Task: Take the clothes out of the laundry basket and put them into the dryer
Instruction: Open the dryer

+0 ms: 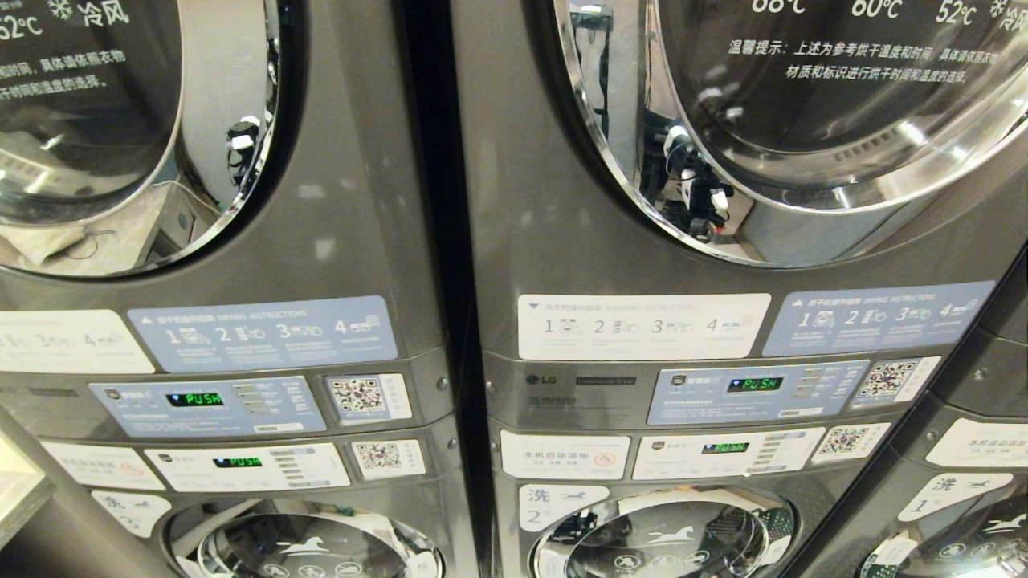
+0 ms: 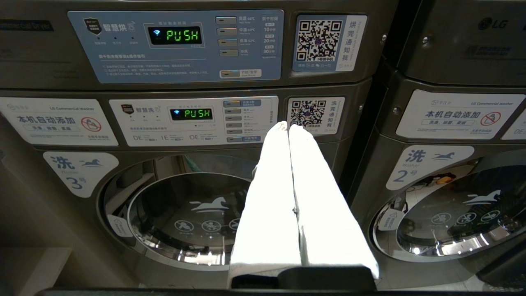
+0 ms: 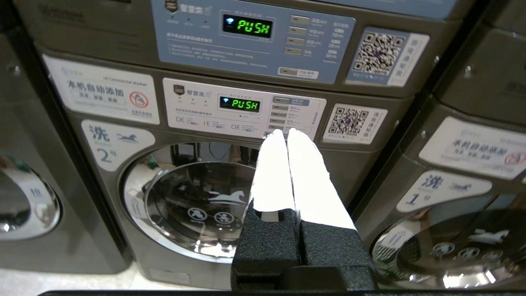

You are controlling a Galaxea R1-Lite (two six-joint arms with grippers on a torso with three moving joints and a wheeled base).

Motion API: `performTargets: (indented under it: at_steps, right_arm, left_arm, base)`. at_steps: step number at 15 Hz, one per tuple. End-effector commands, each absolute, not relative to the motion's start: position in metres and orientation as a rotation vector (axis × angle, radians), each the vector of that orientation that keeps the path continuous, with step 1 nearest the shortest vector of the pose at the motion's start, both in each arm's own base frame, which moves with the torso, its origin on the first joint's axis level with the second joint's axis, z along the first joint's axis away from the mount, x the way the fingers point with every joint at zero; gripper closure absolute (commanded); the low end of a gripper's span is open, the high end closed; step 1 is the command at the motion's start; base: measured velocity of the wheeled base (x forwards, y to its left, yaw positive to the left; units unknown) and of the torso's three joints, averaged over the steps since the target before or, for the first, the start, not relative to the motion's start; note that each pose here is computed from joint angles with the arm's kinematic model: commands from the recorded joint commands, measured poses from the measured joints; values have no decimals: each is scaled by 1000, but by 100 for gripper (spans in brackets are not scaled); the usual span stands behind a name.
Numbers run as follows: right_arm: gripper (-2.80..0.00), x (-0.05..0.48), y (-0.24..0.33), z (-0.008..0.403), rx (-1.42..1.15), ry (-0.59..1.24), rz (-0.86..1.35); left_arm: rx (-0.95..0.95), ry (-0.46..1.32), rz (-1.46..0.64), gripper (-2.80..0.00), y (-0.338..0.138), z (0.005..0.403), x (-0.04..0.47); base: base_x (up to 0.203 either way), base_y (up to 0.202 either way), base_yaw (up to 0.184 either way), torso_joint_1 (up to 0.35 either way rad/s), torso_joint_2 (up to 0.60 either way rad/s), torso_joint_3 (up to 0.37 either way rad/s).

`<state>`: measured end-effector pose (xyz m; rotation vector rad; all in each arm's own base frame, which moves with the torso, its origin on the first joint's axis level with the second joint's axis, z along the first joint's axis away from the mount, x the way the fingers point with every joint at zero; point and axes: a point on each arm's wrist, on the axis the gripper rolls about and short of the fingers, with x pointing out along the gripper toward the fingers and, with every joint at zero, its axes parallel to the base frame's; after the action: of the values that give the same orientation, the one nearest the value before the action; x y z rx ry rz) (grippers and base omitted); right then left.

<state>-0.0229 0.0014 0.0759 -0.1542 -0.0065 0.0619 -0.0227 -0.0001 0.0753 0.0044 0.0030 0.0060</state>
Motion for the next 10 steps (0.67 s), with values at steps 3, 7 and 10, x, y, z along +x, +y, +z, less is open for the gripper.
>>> performTargets:
  at_steps: [3,7,10]
  right_arm:
    - [0,-29,2,100,-185,-75,75]
    - [0,-16,3,215,-133,-93,144]
    - [0,49,4,312,-52,-64,179]
  left_arm:
    - [5,3,6,0,0,75,-23]
    - [5,4,6,0,0,75,-23]
    - [5,5,6,0,0,75,-23]
  base:
    - [0,0,0,0,0,0]
    - [0,0,0,0,0,0]
    - [0,0,0,0,0,0]
